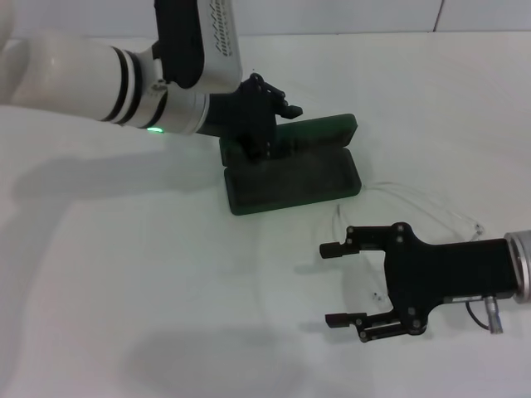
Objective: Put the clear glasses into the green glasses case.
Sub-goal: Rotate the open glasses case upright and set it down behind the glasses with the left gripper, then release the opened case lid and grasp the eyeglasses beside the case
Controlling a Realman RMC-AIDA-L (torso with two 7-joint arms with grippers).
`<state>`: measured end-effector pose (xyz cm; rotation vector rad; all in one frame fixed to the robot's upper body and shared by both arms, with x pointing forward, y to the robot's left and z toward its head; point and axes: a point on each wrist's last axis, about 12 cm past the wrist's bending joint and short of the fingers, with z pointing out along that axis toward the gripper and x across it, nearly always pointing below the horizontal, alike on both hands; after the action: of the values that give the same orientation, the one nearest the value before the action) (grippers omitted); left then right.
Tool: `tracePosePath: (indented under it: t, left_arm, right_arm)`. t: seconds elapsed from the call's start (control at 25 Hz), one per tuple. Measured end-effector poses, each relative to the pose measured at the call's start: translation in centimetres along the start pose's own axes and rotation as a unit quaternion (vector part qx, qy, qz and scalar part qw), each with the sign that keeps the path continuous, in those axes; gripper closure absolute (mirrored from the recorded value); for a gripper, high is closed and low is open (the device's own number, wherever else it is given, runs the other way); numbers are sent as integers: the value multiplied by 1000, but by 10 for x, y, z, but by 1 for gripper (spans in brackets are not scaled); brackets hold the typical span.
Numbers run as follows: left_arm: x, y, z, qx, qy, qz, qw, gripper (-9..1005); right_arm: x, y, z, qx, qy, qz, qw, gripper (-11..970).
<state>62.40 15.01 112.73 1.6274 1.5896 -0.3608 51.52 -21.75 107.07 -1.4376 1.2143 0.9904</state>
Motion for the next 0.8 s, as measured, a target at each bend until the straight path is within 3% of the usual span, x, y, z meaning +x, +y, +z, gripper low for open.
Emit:
tracePosePath:
  t: [0.2,0.32,0.44,0.6,0.68,0.8]
  left_arm:
    - [-5,0,-5,-11,-33,-15,999,507]
    - [-8,-4,-19,-20,-93,-41,995,450]
    - [-4,-18,-37,-28,-179,-68,981,392]
    - [21,-47,-62,-84,-296,-120,944,316]
    - [35,-61,-68,-105,-324,-146,929,299]
    - [58,-81,-80,-136,-364,-194,901,303]
  right_arm:
    - [1,0,0,1,1,2,1000,198]
    - [1,0,-2,6,0,3,1000,198]
    - [-1,-4,-8,26,-9,8,1000,199]
    - [-19,-26,-33,66,-26,27,997,199]
    - [-32,-41,-52,72,-14,45,996,199]
    - [-55,-63,-73,38,54,53,996,199]
